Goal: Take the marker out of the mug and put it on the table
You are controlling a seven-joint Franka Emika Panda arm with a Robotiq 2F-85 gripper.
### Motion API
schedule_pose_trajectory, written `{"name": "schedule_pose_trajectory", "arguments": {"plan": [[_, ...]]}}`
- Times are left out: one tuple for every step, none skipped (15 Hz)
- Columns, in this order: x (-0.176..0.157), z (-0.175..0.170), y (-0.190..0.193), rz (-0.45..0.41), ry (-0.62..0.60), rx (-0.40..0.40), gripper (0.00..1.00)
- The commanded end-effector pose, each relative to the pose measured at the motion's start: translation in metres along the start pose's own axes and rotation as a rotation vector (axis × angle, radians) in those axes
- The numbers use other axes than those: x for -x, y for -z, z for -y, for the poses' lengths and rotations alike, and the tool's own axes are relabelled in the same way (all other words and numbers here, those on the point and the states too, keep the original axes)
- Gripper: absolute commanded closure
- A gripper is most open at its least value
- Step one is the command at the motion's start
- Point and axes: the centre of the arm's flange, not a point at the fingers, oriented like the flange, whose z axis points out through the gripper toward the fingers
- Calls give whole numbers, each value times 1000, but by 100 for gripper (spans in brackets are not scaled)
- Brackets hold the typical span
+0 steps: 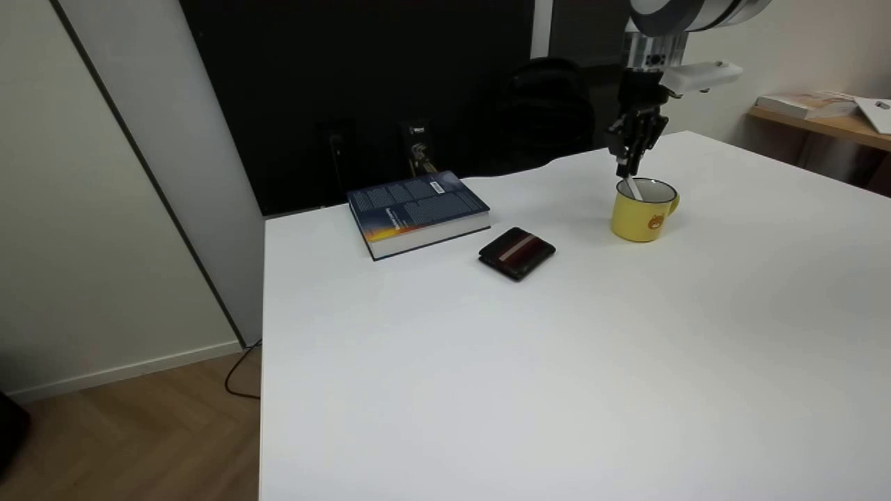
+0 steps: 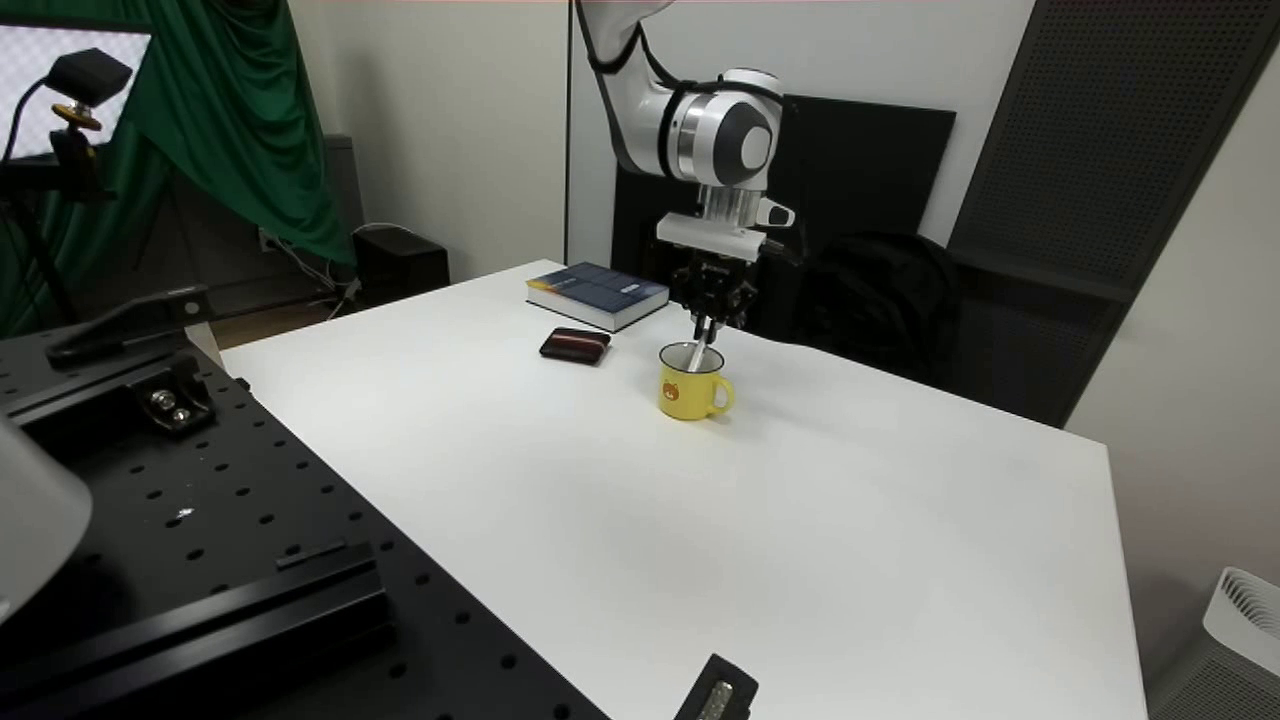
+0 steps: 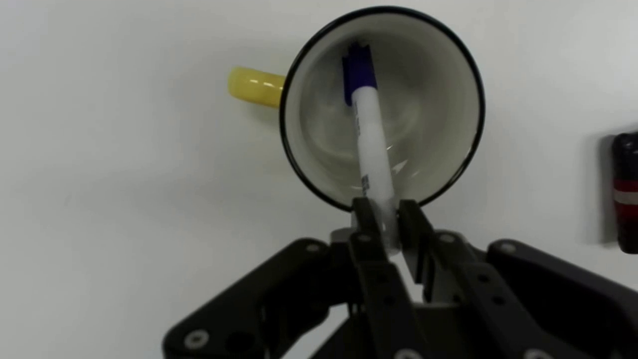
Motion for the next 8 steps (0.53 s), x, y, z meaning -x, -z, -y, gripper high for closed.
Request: {"name": "schedule_pose_trajectory", "arguments": {"plan": [[-32,-24,-7,24,-106,19,96],[-32,-24,0,25,-106,20,96],[-34,-26,12,17,-114,33,96],[-35,-26,16,12,-119,38,96],[-36,-27,23,13,-121,44,96],[-36,-27,29,14,-119,45,96],[-36,-26,33,14,-120,53,96],[-35,-24,39,17,-118,57,96]]}}
